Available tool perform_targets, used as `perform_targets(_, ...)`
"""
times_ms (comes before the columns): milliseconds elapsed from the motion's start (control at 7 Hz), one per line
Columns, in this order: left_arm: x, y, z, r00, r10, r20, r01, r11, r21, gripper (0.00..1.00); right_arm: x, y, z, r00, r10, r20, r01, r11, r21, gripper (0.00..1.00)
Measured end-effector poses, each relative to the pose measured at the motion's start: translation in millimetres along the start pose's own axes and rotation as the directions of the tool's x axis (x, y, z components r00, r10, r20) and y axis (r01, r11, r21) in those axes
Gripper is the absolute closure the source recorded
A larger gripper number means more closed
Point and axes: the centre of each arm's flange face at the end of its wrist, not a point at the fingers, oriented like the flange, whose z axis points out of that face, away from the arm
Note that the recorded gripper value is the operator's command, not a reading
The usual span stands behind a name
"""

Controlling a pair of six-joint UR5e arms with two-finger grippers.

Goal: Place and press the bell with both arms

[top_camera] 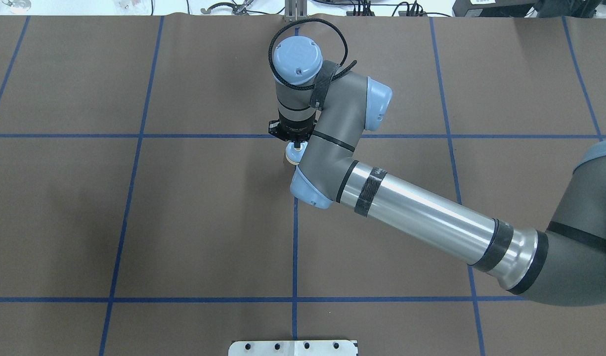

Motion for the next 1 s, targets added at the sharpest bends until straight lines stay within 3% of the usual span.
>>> perform_targets(143,0.1,0.0,0.1,1.000,0.000,0.000,0.000,1.000,0.000,0.00,-2.7,-1.2,-5.3,1.000,-0.001,0.007,0.001,1.000,0.003,1.00)
perform_targets(286,0.1,0.1,0.1,1.000,0.000,0.000,0.000,1.000,-0.001,0.00,-7.7,-3.5,-18.7,1.000,-0.001,0.022,0.001,1.000,0.009,0.55)
perform_targets(429,0.0,0.0,-0.1,1.000,0.000,-0.001,0.000,1.000,-0.001,0.00,-11.1,-4.5,-38.0,0.999,0.001,0.035,-0.002,1.000,0.017,0.01)
perform_targets(714,-1.2,-0.2,-2.3,1.000,-0.003,-0.006,0.003,1.000,0.001,0.00,-2.7,-2.5,-87.0,0.999,0.015,0.030,-0.015,1.000,0.025,0.00)
perform_targets(1000,-20.1,11.5,-10.5,0.999,-0.019,-0.033,0.019,1.000,-0.011,0.00,56.2,0.1,-136.1,1.000,-0.024,-0.013,0.024,0.999,0.022,0.00)
